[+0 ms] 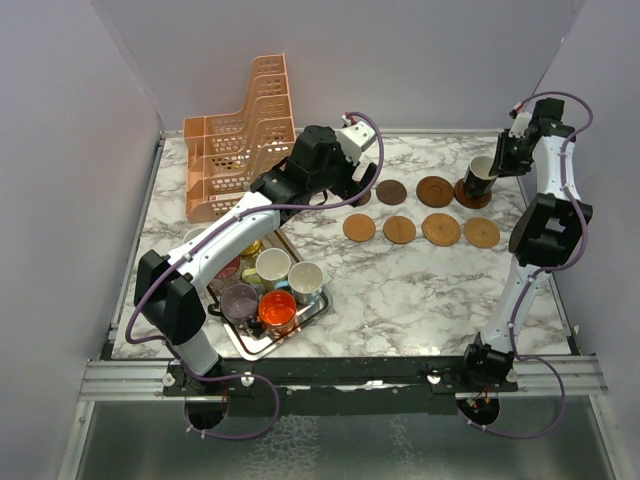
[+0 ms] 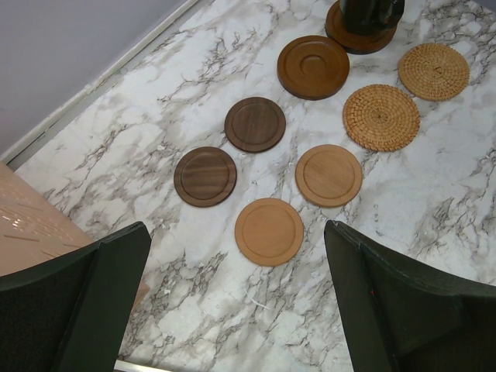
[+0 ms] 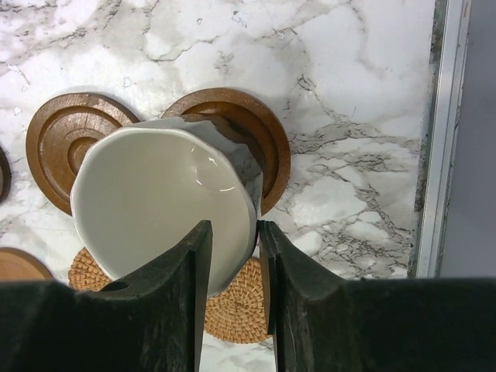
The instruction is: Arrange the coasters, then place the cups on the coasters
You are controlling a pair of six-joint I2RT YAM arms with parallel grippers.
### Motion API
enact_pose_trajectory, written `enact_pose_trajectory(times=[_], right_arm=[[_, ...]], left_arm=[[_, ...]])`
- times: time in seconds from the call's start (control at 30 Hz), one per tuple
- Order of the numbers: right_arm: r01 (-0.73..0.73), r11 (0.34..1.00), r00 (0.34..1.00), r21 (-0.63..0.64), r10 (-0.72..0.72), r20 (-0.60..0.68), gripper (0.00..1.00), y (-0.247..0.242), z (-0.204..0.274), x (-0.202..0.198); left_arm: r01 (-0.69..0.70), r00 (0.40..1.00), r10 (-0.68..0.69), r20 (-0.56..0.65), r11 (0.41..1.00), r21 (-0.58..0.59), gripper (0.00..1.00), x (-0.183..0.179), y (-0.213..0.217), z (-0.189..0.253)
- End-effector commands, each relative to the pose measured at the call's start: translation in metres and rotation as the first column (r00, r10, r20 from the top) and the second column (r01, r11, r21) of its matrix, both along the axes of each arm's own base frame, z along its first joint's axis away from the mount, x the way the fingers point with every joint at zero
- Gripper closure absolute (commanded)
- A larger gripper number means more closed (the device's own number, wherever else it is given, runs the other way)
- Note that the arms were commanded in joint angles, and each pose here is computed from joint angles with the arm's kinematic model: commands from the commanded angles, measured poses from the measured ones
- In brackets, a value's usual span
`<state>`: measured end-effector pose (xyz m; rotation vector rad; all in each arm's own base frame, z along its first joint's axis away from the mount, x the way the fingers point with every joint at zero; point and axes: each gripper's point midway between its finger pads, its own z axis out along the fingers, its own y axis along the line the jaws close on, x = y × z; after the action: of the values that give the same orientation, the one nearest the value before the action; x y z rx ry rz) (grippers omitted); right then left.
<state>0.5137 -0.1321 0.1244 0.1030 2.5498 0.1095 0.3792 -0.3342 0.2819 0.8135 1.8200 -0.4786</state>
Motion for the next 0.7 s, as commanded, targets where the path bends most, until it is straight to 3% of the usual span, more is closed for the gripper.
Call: enact_pose_trajectory(times=[0.0,0.67], right_arm=[[-0.01,1.0,0.998,0.028,0.008,0.055,0.68,0.007,0.028,-0.006],[0.016,0.998,0.999,-0.059,-0.014,0.033,0.67,-0.01,0.017,-0.005]], left_arm=[[-0.003,0.999,0.004,0.039,1.0,-0.018,0.01,-0.005,0.006,0.021],[0.0,0.999,0.001,0.045,1.0,-0.023,0.01,-0.006,0.006,0.024]])
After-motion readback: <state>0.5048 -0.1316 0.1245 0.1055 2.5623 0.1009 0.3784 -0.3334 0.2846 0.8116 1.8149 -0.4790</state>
